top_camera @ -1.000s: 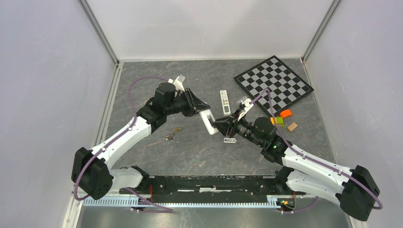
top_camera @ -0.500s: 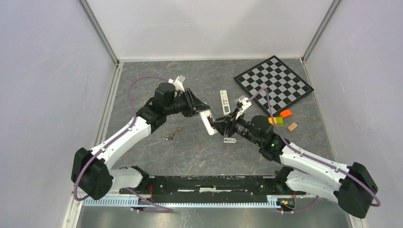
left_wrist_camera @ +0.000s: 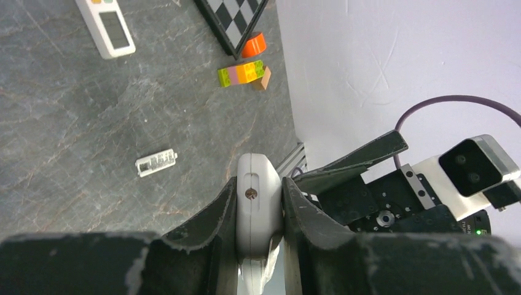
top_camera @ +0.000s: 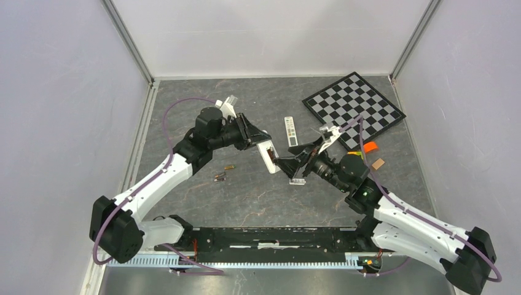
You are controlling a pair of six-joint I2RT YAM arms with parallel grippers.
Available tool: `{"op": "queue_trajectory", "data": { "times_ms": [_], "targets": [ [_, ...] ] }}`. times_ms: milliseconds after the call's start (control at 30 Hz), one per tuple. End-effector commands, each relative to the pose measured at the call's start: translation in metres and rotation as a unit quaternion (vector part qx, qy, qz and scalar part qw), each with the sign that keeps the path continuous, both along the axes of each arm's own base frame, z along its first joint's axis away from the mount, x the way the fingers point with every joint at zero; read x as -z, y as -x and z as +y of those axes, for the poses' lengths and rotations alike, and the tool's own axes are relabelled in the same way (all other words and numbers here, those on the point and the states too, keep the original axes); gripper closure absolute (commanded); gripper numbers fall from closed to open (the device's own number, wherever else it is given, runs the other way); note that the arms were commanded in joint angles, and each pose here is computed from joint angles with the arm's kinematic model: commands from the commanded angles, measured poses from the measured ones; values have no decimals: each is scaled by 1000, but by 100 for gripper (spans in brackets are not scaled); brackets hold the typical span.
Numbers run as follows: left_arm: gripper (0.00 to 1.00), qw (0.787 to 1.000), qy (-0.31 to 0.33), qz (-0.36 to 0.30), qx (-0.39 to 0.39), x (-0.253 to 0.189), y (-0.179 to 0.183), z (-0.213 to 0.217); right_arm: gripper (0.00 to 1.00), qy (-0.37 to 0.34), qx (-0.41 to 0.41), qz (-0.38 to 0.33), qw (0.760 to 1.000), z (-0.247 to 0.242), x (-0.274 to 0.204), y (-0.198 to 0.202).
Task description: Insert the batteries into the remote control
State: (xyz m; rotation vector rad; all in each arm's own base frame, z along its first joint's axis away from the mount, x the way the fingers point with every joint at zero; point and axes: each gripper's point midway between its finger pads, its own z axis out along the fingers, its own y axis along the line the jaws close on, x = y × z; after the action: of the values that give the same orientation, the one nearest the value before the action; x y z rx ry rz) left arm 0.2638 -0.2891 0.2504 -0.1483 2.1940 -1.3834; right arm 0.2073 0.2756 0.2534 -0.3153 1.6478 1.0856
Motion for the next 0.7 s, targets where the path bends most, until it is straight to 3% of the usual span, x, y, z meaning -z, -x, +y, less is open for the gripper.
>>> {"op": "queue_trajectory", "data": {
  "times_ms": [0, 200, 367, 667],
  "targets": [
    [98, 995, 35, -91, 5, -35, -3, 1, 2, -88, 14, 41, 995, -4, -25, 4],
    [98, 991, 54, -124, 2, -48, -4, 1, 2, -197, 26, 160, 967, -3, -16, 5],
    [98, 990, 54, -128, -2, -49, -7, 1, 2, -277, 27, 171, 945, -10, -21, 4],
    [98, 990, 69, -124, -5, -48, -7, 0, 4, -360, -14, 236, 902, 2, -24, 6]
  ]
}}
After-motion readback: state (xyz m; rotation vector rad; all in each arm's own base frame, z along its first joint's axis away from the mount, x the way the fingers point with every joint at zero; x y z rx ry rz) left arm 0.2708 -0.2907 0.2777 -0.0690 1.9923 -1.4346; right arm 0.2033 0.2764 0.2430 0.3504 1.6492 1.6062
